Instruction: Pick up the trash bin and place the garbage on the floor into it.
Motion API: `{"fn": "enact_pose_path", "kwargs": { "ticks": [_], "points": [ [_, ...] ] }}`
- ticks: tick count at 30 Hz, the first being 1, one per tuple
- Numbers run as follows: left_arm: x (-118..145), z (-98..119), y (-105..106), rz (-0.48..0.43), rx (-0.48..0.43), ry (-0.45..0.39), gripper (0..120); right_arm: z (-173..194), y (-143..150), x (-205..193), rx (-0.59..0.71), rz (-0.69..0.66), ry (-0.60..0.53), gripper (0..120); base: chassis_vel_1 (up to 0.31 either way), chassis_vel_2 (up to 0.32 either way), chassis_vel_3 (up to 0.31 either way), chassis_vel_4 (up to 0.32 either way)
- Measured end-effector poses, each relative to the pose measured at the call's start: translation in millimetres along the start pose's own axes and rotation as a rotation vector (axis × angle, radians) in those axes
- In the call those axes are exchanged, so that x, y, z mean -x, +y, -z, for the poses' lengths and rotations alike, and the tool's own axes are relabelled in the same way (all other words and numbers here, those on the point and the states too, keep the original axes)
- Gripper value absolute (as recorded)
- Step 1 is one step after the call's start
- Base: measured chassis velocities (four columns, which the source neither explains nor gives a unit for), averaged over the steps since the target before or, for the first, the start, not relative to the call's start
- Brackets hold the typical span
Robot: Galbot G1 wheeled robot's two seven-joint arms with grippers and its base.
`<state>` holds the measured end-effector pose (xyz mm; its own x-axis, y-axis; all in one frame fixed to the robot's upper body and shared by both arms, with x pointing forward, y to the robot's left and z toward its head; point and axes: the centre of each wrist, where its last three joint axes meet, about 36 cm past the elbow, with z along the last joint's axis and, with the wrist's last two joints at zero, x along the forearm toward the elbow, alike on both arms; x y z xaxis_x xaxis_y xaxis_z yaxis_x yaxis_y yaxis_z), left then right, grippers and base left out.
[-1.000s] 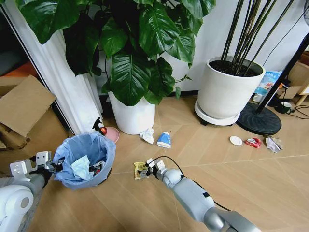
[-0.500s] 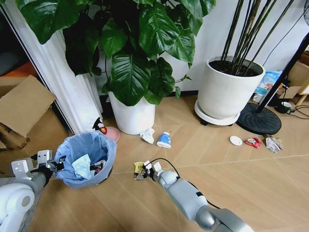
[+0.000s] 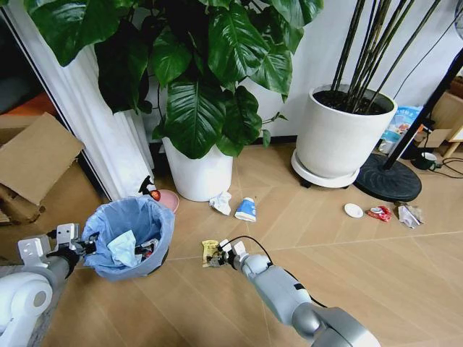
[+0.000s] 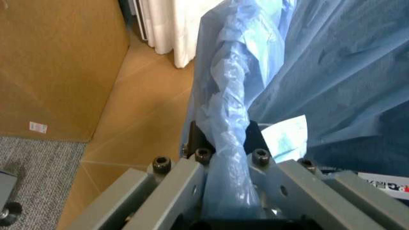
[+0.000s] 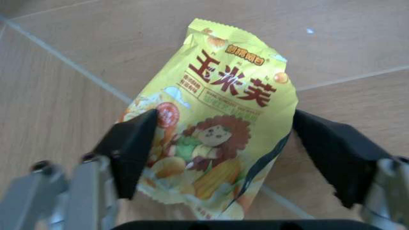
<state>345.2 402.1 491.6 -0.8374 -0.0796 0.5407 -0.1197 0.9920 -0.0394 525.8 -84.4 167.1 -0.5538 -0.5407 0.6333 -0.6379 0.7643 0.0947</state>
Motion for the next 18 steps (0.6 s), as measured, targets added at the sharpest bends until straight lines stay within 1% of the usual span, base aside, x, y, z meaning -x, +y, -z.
{"fn": "enact_pose_path", "kwargs": {
  "ticks": [1, 3, 4, 6, 7, 8, 10, 11, 12, 14, 15, 18],
  "points": [
    [0.3, 0.1, -0.1, -0.001, 0.0, 0.0, 0, -0.2, -1.2, -0.2, 0.001, -0.001, 0.0, 73, 0.0, 0.0, 0.0, 0.0],
    [1.0, 0.3, -0.5, -0.002, 0.0, 0.0, 0, -0.6, -3.5, -0.4, 0.002, -0.003, -0.001, 65, 0.0, 0.0, 0.0, 0.0],
    [1.0, 0.3, -0.5, -0.002, 0.0, 0.0, 0, -0.6, -3.5, -0.4, 0.002, -0.003, -0.001, 65, 0.0, 0.0, 0.0, 0.0],
    [1.6, 0.4, -0.8, -0.004, 0.001, 0.001, 0, -0.7, -5.2, -0.9, 0.003, -0.007, -0.002, 52, 0.0, 0.0, 0.0, 0.0],
    [1.9, 0.3, -0.9, -0.005, 0.002, 0.002, 0, -0.9, -5.5, -1.1, 0.003, -0.008, -0.002, 49, 0.0, 0.0, 0.0, 0.0],
    [1.9, 0.3, -0.9, -0.005, 0.002, 0.002, 0, -0.9, -5.5, -1.1, 0.003, -0.008, -0.002, 49, 0.0, 0.0, 0.0, 0.0],
    [2.1, 0.2, -1.0, -0.006, 0.003, 0.003, 0, -1.0, -5.8, -1.5, 0.001, -0.01, -0.003, 42, 0.0, 0.0, 0.0, 0.0],
    [2.4, 0.1, -1.1, -0.007, 0.004, 0.003, 0, -1.2, -3.1, -1.7, -0.001, -0.008, -0.007, 33, 0.0, 0.0, 0.0, 0.0],
    [2.4, 0.1, -1.1, -0.007, 0.004, 0.003, 0, -1.2, -3.1, -1.7, -0.001, -0.008, -0.007, 33, 0.0, 0.0, 0.0, 0.0],
    [3.1, -0.2, -1.4, -0.008, 0.004, 0.005, 0, -1.1, -1.3, -1.8, -0.003, -0.007, -0.007, 24, 0.0, 0.0, 0.0, 0.0],
    [3.1, -0.2, -1.4, -0.008, 0.004, 0.005, 0, -1.1, -1.3, -1.8, -0.003, -0.007, -0.007, 24, 0.0, 0.0, 0.0, 0.0],
    [3.1, -0.2, -1.6, -0.009, 0.006, 0.005, 0, -0.4, -1.0, -1.9, -0.005, -0.009, -0.006, 19, 0.0, 0.0, 0.0, 0.0]
  ]
}}
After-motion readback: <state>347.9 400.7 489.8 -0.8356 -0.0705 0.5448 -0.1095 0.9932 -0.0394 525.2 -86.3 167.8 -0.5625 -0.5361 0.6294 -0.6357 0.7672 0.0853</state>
